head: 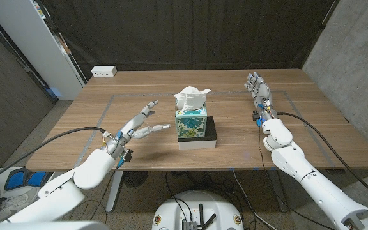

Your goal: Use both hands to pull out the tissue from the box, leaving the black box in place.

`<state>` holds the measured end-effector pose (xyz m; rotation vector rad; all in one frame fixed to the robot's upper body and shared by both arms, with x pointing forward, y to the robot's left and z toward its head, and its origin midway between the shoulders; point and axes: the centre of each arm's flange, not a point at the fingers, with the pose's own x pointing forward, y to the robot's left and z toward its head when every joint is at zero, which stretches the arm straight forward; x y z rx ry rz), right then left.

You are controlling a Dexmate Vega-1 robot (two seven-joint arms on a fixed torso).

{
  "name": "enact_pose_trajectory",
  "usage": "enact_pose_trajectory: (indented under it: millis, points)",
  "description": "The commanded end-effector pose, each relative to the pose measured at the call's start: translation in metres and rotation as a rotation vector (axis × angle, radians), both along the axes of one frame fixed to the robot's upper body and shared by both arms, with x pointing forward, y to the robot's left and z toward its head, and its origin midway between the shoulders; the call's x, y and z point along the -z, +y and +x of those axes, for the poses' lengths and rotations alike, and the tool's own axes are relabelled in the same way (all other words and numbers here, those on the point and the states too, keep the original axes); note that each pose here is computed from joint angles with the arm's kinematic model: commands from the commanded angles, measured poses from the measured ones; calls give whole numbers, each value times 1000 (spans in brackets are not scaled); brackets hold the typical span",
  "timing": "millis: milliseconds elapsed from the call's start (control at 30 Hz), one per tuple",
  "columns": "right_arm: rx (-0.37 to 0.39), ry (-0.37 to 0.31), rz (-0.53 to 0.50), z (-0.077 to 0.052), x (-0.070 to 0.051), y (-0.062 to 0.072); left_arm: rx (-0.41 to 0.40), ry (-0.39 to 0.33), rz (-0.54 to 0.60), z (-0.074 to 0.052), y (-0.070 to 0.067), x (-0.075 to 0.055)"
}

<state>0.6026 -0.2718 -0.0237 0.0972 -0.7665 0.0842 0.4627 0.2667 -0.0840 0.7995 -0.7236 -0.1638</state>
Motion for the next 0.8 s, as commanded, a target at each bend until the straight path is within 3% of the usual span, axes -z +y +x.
enact_pose_trajectory:
  millis: [33, 800]
  points:
    - [3, -26, -22, -9, -1, 3, 54, 39, 64, 10, -10, -13]
    - [20, -46, -29, -20, 0, 4, 121, 82, 176, 27, -20, -36]
